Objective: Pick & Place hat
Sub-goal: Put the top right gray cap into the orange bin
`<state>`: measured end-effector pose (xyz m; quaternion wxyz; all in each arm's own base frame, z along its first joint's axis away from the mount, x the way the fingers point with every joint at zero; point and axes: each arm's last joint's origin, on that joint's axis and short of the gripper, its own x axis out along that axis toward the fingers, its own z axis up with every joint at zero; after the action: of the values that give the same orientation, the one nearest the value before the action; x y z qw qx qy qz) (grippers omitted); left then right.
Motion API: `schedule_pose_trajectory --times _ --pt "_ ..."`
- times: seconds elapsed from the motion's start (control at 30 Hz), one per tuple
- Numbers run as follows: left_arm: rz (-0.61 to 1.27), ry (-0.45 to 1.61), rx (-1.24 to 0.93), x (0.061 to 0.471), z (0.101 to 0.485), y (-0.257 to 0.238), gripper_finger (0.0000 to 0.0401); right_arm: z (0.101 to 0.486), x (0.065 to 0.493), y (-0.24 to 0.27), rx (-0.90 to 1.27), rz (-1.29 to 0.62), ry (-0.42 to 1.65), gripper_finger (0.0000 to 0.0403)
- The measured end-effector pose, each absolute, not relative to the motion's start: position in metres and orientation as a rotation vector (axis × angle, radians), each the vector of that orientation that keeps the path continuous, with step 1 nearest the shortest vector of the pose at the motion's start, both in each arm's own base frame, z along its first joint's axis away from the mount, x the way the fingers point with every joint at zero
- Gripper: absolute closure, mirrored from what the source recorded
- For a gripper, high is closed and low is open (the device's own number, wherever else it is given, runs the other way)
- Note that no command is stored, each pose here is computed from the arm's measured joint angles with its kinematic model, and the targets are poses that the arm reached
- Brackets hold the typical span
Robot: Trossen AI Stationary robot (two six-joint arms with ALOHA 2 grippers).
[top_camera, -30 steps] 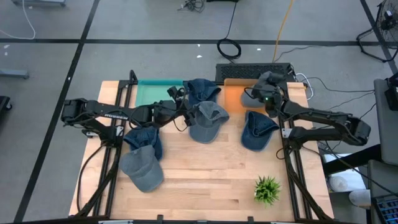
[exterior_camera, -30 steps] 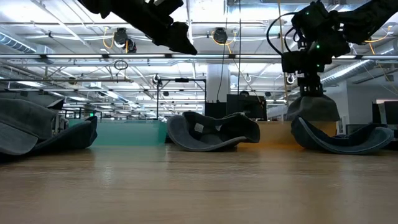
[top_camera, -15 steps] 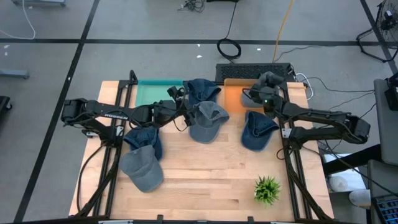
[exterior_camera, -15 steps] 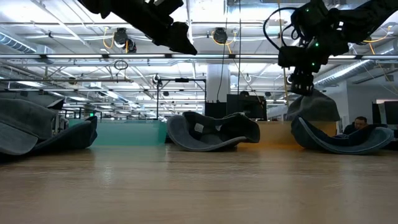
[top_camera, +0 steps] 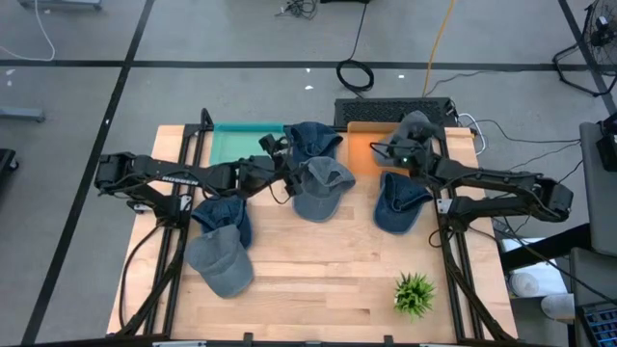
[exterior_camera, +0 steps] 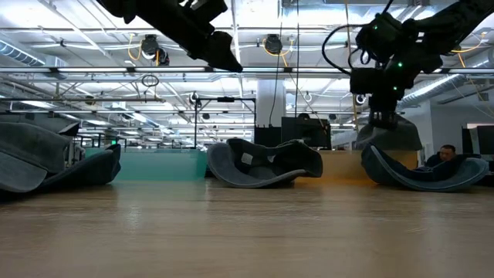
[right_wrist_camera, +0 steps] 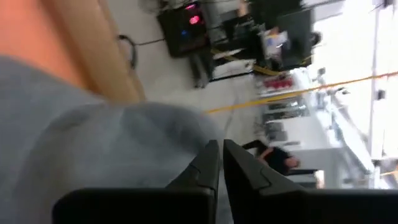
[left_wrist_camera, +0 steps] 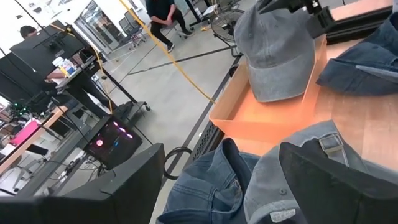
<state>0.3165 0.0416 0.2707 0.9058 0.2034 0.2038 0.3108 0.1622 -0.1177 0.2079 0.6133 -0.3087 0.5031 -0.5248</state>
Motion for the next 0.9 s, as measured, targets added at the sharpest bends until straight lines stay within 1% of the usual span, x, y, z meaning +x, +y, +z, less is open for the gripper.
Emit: schedule_pose_trajectory --times 0.13,0.3,0.43,0.57,0.73,0.9 --pt "0.642 0.425 0.421 0.316 0.27 0.042 0.0077 0.198 0.156 -0.118 -0.598 -1.237 1.179 0.0401" --pt "0.643 0.424 0.42 0.316 0.27 0.042 0.0077 0.184 0.159 -0.12 -0.445 -1.082 1.15 0.0402" --pt "0.643 0.423 0.42 0.316 0.27 0.042 0.0077 0.176 0.166 -0.123 -0.435 -1.048 1.155 0.0403" --pt "0.644 0.421 0.413 0.316 0.27 0.042 0.0077 0.166 0.174 -0.125 -0.39 -0.927 1.139 0.0403" --pt "0.643 0.422 0.419 0.316 0.271 0.042 0.0077 0.167 0.179 -0.128 -0.401 -0.949 1.096 0.0403" --pt "0.643 0.425 0.421 0.316 0.27 0.042 0.0077 0.168 0.177 -0.127 -0.44 -0.96 1.125 0.0403"
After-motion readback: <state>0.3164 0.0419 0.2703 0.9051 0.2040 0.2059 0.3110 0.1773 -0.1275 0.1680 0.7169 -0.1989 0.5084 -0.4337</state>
